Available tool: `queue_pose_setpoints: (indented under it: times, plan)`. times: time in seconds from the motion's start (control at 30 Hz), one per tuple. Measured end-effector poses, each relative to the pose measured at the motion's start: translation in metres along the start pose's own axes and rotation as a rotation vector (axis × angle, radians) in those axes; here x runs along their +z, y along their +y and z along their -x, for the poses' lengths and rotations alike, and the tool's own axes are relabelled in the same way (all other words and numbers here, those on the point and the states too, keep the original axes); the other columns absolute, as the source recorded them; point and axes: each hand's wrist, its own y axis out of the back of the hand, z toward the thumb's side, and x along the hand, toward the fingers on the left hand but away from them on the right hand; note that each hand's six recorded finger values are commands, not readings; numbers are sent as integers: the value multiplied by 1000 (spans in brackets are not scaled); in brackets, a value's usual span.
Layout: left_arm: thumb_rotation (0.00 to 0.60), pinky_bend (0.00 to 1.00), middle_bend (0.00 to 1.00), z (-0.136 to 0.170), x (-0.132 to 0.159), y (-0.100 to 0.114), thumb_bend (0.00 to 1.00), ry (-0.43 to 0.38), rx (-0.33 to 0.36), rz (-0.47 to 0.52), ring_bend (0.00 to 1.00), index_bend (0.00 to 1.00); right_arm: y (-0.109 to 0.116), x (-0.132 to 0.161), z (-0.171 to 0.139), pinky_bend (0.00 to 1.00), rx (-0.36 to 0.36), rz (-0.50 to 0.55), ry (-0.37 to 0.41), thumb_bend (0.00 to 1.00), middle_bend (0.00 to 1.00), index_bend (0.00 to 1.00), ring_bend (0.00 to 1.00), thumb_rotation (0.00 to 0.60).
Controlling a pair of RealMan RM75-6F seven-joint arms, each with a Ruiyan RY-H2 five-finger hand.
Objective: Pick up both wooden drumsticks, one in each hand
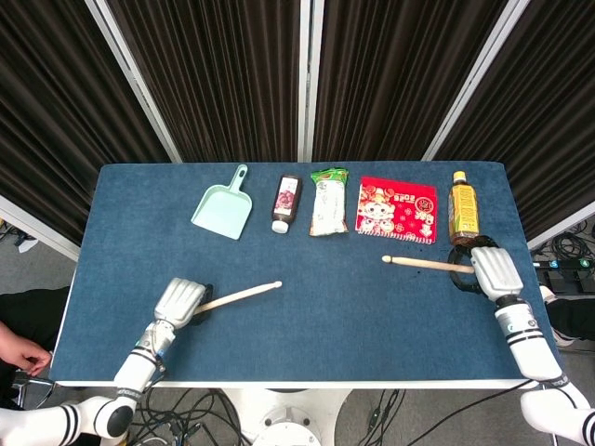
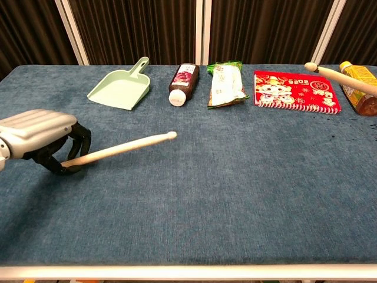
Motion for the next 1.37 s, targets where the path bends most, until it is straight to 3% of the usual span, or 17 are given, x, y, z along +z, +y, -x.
queue_pose_setpoints:
  times: [0.27, 0.43, 0.53, 0.9, 1.37]
  plan:
    - [600, 882, 670, 3, -4, 25, 456, -62, 76, 360, 755, 620, -25, 34, -12, 164, 71, 170, 118, 496, 563, 614, 278, 600]
    - [600, 882, 669, -2, 3, 46, 458, -141, 108, 547, 754, 619, -48, 85, -12, 164, 141, 329, 254, 496, 563, 618, 278, 600]
    - [600, 882, 669, -7, 15, 58, 459, -203, 117, 603, 754, 620, -61, 116, -8, 164, 177, 398, 320, 496, 563, 620, 278, 600]
    - [600, 880, 669, -17, 54, 70, 459, -346, 101, 618, 754, 619, -83, 197, 13, 164, 205, 558, 420, 496, 567, 634, 296, 600]
    - [600, 877, 669, -17, 74, 70, 460, -397, 91, 616, 753, 619, -88, 232, 21, 164, 197, 572, 449, 496, 567, 635, 297, 600]
